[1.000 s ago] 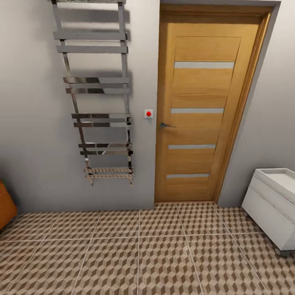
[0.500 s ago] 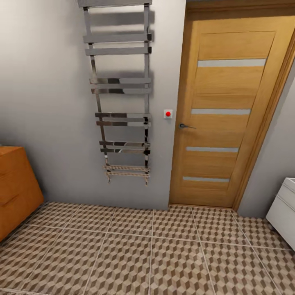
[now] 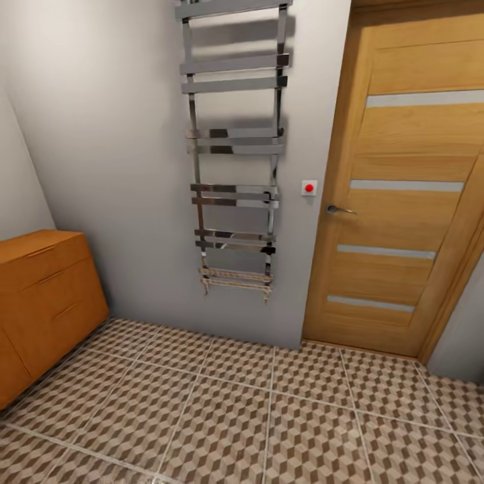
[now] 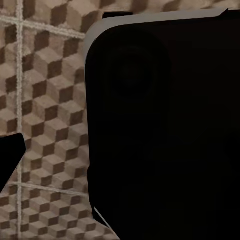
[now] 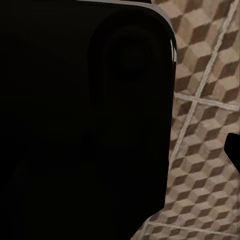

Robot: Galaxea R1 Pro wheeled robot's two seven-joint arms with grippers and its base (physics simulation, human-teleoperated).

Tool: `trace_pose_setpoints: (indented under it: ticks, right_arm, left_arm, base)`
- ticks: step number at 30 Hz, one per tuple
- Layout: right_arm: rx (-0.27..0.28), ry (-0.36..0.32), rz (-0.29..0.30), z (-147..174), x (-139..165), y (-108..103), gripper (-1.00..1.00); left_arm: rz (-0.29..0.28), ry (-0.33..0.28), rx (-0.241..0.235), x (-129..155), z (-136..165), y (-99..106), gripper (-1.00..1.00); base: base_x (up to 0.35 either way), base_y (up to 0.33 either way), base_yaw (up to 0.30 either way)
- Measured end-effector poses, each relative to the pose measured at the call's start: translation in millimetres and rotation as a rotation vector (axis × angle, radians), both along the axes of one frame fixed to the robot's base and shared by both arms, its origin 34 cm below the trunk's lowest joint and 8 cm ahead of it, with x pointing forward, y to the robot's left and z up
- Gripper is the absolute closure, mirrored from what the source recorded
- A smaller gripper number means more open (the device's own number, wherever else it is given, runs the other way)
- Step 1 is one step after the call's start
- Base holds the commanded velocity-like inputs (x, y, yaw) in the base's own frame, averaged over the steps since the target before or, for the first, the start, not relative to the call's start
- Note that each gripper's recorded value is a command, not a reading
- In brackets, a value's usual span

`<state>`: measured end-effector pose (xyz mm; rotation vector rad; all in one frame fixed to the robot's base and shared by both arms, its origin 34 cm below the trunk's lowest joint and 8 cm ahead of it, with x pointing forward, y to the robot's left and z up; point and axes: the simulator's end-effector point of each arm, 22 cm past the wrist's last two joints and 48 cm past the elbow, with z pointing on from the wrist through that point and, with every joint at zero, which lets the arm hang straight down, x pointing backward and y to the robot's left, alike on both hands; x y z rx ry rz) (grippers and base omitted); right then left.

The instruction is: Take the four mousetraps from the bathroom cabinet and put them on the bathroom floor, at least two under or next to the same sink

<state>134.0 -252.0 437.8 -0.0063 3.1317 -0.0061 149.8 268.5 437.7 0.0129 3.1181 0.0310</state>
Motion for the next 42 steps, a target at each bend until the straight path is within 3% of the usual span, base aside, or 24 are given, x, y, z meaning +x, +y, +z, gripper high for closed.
trace_pose_setpoints:
  ticks: [42]
  right_arm:
    - [-0.006, -0.002, 0.003, 0.0, 0.4, -5.1, -1.00]
  left_arm:
    - [0.000, 0.000, 0.000, 0.0, 0.0, 0.0, -1.00]
  base:
    - [0.000, 0.000, 0.278]
